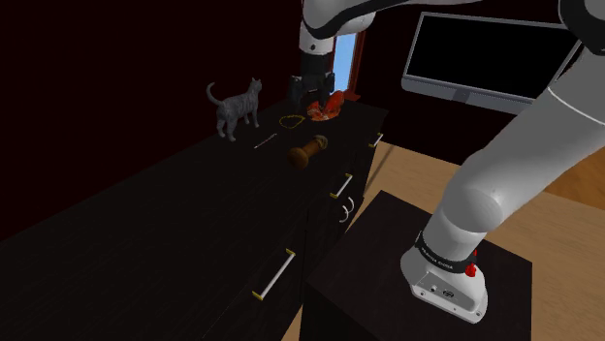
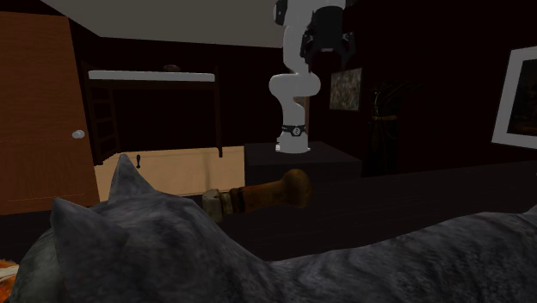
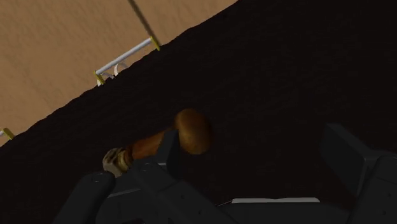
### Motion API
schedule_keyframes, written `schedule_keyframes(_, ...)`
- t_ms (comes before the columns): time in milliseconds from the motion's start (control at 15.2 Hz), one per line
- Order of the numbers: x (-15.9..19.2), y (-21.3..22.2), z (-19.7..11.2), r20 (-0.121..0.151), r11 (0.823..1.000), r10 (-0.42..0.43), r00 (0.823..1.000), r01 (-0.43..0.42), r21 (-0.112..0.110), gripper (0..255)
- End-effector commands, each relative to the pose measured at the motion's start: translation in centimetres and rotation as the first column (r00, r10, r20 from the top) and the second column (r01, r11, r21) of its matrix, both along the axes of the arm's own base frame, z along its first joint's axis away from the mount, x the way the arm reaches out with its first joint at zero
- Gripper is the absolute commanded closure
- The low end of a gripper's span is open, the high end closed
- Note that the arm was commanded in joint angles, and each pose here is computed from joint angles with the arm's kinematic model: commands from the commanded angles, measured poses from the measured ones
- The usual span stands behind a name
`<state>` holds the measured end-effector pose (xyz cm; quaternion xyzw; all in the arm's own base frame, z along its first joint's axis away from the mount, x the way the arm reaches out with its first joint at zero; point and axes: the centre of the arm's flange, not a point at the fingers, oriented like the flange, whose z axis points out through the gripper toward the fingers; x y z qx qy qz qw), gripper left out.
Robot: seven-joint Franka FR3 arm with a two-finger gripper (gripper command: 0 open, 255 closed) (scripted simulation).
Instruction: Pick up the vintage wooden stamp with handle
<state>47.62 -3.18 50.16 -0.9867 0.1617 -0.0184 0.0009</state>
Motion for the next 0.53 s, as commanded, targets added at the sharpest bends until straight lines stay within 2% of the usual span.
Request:
schedule_keyframes(0, 2.0, -1.0, -1.7, -0.013, 0.998, -0.070, 0.997, 0.070, 0.007, 0)
schedule_keyframes(198, 4.8, -2.8, -4.3, -0.033, 0.985, -0.169, 0.985, 0.170, 0.016, 0)
schedule_keyframes(462, 8.0, -5.7, -7.9, -0.061, 0.954, -0.298, 0.953, 0.300, 0.024, 0)
